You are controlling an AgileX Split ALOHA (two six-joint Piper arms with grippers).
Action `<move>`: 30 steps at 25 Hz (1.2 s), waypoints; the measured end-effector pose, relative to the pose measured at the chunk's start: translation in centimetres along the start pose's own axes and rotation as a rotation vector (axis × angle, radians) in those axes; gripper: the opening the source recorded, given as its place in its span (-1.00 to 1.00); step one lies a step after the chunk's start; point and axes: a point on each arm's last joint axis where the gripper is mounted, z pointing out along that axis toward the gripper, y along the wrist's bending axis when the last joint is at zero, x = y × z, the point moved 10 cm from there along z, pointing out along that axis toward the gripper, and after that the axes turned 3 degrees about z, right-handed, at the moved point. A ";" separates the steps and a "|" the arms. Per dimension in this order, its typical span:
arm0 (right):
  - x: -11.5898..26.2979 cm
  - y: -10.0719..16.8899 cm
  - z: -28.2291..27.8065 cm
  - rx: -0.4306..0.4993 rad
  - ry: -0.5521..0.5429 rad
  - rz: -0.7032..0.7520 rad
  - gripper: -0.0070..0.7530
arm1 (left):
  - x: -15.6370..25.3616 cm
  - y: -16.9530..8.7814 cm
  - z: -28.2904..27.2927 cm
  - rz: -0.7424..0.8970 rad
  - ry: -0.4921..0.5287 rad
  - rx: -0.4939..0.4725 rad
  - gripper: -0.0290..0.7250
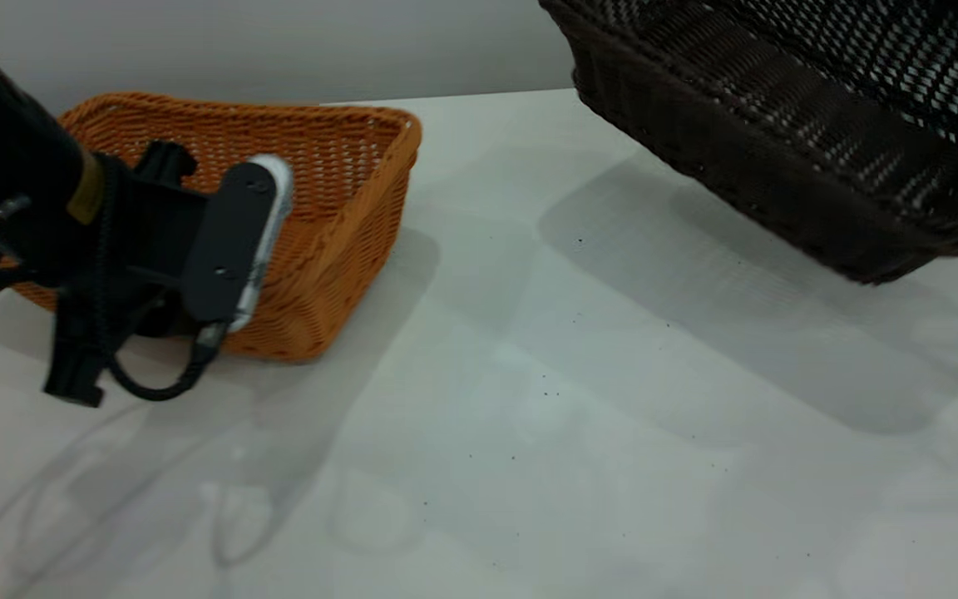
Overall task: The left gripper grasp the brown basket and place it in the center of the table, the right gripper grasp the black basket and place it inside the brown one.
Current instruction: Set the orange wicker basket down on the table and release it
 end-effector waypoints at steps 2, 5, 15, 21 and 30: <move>-0.6 1.2 -0.8 -0.006 0.020 -0.058 -0.64 | -1.5 0.0 -0.1 -0.022 -0.028 -0.007 -0.68; -1.5 2.7 -2.2 0.008 0.040 -0.149 -0.64 | -4.1 -0.1 -0.4 -0.032 -0.063 -0.007 -0.68; -2.8 5.7 -3.9 -0.006 0.034 -0.256 -0.64 | -11.9 -3.4 -1.7 -0.142 -0.128 0.072 -0.68; -2.4 6.2 -3.6 -0.007 0.038 -0.276 -0.64 | -16.5 -4.0 -2.4 -0.190 -0.181 0.080 -0.68; -2.2 6.1 -3.5 -0.004 0.045 -0.281 -0.64 | -21.2 -1.7 -1.4 -0.267 -0.180 0.073 -0.68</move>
